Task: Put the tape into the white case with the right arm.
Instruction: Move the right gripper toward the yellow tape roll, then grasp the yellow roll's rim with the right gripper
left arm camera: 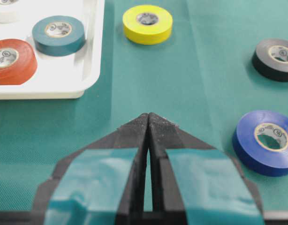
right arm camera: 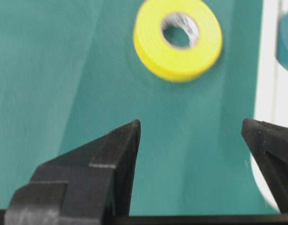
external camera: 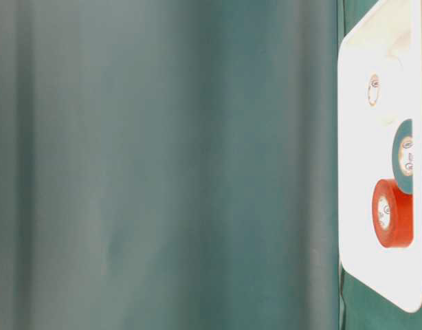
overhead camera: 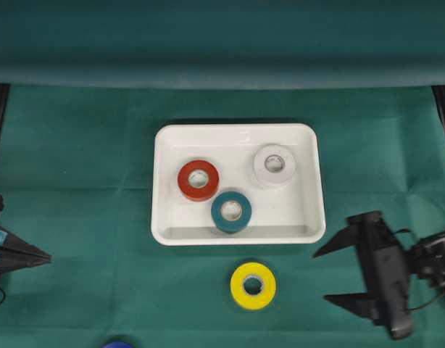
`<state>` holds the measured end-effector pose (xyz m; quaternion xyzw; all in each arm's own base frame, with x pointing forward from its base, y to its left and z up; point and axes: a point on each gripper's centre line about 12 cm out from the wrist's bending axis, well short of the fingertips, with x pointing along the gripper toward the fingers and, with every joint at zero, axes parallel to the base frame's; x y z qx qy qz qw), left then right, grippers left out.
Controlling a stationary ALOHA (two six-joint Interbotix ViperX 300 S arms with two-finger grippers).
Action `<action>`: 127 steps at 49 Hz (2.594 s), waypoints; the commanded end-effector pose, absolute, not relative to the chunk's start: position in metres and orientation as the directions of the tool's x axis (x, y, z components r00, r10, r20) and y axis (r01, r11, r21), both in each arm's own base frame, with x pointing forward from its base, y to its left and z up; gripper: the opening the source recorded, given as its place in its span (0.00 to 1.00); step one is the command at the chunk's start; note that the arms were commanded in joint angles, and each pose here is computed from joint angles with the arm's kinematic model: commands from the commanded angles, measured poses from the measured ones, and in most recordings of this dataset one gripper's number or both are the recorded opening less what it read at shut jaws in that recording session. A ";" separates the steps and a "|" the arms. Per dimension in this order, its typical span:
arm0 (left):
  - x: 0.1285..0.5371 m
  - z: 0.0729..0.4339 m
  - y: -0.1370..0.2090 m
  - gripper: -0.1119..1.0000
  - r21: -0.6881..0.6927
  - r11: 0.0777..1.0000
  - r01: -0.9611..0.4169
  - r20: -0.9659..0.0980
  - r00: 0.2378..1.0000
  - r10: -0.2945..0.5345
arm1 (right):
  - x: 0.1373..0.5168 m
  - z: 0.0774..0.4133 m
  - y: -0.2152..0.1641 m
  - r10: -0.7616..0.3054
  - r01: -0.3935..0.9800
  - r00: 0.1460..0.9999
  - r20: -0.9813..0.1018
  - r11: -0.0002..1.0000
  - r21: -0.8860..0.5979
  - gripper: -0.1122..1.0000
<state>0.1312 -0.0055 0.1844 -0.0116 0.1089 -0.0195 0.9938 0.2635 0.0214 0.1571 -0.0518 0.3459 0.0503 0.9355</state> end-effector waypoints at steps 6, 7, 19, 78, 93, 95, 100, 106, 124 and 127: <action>0.133 0.189 -0.005 0.10 -0.027 0.999 0.033 -0.206 0.978 -0.038 | 0.302 0.162 0.035 0.089 -0.185 0.760 -0.644 0.979 -0.082 0.66; 0.133 0.190 -0.005 0.10 -0.027 0.999 0.033 -0.203 0.979 -0.038 | 0.306 0.162 0.036 0.091 -0.188 0.759 -0.644 0.979 -0.083 0.66; 0.133 0.189 -0.005 0.10 -0.029 0.999 0.033 -0.204 0.978 -0.038 | 0.342 0.154 0.043 0.095 -0.197 0.744 -0.662 0.977 -0.081 0.66; 0.133 0.189 -0.005 0.10 -0.029 0.999 0.033 -0.203 0.979 -0.038 | 0.377 0.102 0.048 0.076 -0.200 0.650 -0.757 0.977 -0.074 0.66; 0.133 0.189 -0.005 0.10 -0.029 0.999 0.033 -0.204 0.978 -0.038 | 0.377 0.101 0.048 0.074 -0.196 0.648 -0.758 0.978 -0.072 0.23; 0.133 0.189 -0.005 0.10 -0.029 0.999 0.033 -0.204 0.978 -0.038 | 0.378 0.101 0.047 0.074 -0.194 0.649 -0.758 0.978 -0.071 0.17; 0.133 0.189 -0.005 0.10 -0.029 0.999 0.033 -0.206 0.978 -0.038 | 0.379 0.103 0.047 0.073 -0.194 0.652 -0.754 0.978 -0.073 0.13; 0.133 0.189 -0.005 0.10 -0.029 0.999 0.033 -0.204 0.978 -0.038 | 0.381 0.107 0.049 0.077 -0.195 0.662 -0.745 0.978 -0.073 0.13; 0.133 0.189 -0.005 0.10 -0.029 0.999 0.033 -0.204 0.978 -0.038 | 0.383 0.153 0.056 0.057 -0.187 0.709 -0.703 0.976 -0.109 0.13; 0.133 0.189 -0.005 0.10 -0.029 0.999 0.033 -0.204 0.978 -0.038 | 0.384 0.162 0.057 0.037 -0.177 0.705 -0.708 0.976 -0.125 0.13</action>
